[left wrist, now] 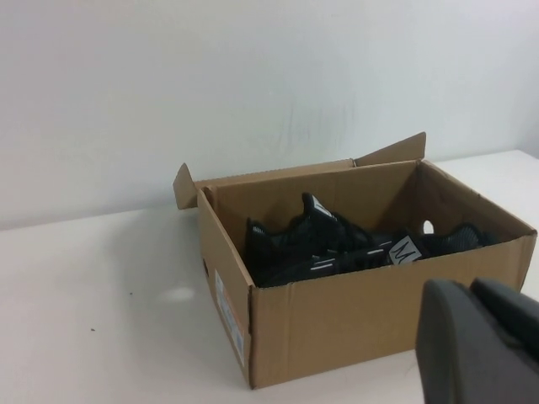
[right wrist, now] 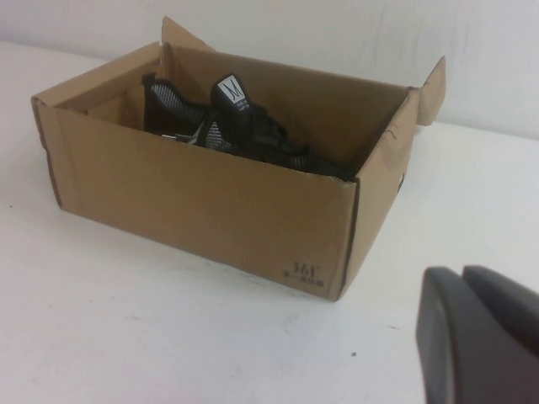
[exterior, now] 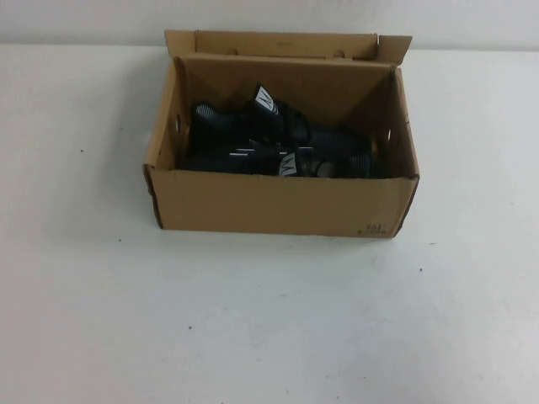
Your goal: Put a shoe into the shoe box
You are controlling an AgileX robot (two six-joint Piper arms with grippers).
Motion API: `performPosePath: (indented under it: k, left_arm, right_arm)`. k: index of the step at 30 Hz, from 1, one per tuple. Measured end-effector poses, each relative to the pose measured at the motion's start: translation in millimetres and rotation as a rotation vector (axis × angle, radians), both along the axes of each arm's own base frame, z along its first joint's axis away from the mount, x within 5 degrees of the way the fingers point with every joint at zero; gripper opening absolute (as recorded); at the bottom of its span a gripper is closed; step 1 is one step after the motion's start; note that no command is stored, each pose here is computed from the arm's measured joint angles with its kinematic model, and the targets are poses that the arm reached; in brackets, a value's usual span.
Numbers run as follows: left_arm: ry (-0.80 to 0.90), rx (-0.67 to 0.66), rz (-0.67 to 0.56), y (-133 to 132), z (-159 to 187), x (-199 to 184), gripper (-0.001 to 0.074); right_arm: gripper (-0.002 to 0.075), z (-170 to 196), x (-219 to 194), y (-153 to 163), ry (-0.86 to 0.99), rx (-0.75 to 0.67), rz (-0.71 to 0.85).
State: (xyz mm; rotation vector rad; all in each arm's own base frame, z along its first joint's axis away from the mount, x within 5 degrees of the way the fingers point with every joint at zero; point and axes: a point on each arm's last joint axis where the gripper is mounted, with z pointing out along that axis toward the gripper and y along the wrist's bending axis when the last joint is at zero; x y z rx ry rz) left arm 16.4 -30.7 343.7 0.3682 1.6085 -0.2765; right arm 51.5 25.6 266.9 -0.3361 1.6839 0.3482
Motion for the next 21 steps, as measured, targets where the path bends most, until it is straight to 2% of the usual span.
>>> performPosePath:
  k: [5,11,17,21]
  left_arm:
    - [-0.051,-0.011,0.026,3,-12,-5,-0.0001]
    - [-0.174,-0.068,0.122,11,-28,-3,-0.0001]
    - [-0.106,-0.102,0.257,22,-46,8,-0.0001]
    - [-0.036,-0.075,0.297,25,-66,15,-0.0001]
  right_arm:
    - [-0.0017,0,0,0,0.001,0.001,0.000]
    - [-0.0017,0,0,0,0.001,0.001,0.000]
    - [-0.0017,0,0,0,0.001,0.003,0.001]
    - [-0.0017,0,0,0,0.001,0.003,0.001]
